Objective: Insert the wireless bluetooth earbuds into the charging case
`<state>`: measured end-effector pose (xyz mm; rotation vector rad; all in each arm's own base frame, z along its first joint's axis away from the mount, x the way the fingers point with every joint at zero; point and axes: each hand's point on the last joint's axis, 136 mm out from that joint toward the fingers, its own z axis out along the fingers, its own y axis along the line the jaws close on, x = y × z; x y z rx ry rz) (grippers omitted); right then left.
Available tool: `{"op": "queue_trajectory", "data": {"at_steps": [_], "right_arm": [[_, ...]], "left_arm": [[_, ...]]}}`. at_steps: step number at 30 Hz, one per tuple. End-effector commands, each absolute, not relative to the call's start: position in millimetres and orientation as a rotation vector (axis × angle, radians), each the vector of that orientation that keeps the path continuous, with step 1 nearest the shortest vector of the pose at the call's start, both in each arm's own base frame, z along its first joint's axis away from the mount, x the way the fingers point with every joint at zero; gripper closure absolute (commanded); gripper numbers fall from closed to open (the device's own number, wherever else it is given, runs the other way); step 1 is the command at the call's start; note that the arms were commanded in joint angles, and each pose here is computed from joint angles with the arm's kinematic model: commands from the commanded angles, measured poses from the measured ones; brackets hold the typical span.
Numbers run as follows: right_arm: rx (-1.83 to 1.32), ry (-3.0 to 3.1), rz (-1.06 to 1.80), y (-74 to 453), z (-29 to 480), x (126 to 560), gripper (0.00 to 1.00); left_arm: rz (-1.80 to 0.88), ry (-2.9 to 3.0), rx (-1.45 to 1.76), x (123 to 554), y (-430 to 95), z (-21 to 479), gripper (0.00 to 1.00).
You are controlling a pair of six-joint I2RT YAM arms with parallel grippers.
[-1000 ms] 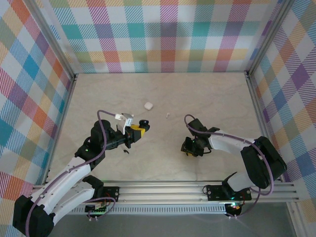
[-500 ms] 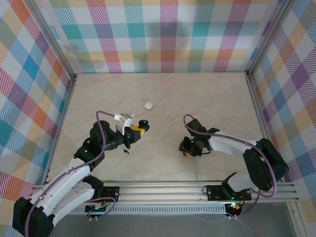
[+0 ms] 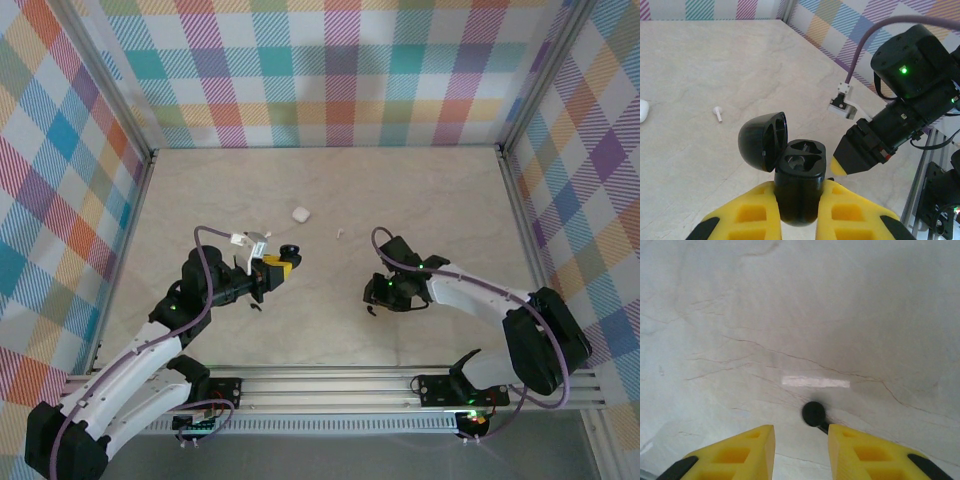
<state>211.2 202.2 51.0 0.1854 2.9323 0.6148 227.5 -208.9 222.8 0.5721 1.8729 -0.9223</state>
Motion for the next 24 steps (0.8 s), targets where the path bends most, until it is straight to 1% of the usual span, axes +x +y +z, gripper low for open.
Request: {"op": "queue_trajectory", "data": {"at_steps": [1, 7, 14, 17, 24], "right_arm": [[-0.048, 2.953, 0.546, 204.7, 57.8, 213.0, 0.66], [-0.285, 3.029, 0.431, 204.3, 51.3, 209.3, 0.68], [-0.538, 3.130, 0.313, 205.4, 34.5, 197.8, 0.67], [-0.589, 3.136, 0.260, 204.5, 30.9, 199.0, 0.67], [-0.648, 3.136, 0.235, 208.2, 28.0, 203.1, 0.68]], "left_arm": [[-0.920, 1.868, 0.553, 227.1, -205.1, 224.5, 1.00], [-0.923, 1.869, 0.547, 226.2, -204.3, 223.8, 1.00], [-0.919, 1.876, 0.543, 224.4, -202.6, 222.3, 1.00], [-0.914, 1.876, 0.541, 224.2, -201.7, 222.5, 1.00], [-0.908, 1.879, 0.536, 225.1, -201.1, 221.9, 1.00]]}}
